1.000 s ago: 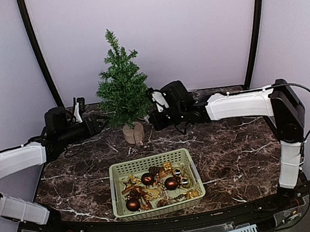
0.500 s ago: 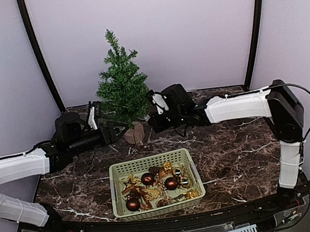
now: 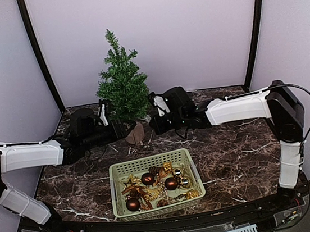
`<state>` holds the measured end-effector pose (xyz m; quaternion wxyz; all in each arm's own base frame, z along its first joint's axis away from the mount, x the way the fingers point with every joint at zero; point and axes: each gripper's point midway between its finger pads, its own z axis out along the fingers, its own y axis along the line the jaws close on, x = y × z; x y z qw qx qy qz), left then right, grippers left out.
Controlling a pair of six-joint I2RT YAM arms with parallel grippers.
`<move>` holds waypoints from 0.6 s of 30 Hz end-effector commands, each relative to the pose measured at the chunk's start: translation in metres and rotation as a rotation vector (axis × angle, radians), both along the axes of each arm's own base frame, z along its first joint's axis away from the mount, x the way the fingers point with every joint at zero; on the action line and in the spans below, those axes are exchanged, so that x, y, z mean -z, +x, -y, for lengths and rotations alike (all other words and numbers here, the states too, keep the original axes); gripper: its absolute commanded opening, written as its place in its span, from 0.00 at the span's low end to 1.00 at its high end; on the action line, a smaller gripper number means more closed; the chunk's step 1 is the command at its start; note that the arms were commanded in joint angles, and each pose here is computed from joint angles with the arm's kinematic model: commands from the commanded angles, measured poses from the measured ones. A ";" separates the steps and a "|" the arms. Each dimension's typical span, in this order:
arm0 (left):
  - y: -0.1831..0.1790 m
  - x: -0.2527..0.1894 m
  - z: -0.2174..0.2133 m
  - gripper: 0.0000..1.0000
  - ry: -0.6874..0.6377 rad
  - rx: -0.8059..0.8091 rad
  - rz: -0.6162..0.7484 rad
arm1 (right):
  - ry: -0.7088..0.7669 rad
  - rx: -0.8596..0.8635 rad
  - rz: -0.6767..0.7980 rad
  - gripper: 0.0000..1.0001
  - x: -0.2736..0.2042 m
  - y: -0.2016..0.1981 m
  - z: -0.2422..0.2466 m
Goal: Decorate the small christmas tree
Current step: Wrap the side of the string light in the gap of the branches.
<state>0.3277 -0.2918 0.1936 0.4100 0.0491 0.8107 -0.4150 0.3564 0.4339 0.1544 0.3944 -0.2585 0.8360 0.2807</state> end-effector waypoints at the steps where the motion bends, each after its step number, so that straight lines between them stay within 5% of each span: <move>1: 0.011 -0.011 -0.003 0.46 0.001 -0.054 0.039 | 0.042 0.029 0.059 0.00 -0.027 -0.002 0.005; 4: 0.010 -0.009 -0.009 0.21 0.028 -0.075 0.042 | 0.031 0.053 0.066 0.00 -0.030 -0.003 0.014; 8: 0.007 -0.013 -0.021 0.04 0.069 -0.101 0.058 | 0.003 0.076 0.074 0.00 -0.032 -0.005 0.025; 18: -0.005 -0.018 -0.056 0.00 0.104 -0.127 0.058 | -0.091 0.068 0.106 0.00 -0.057 -0.020 0.041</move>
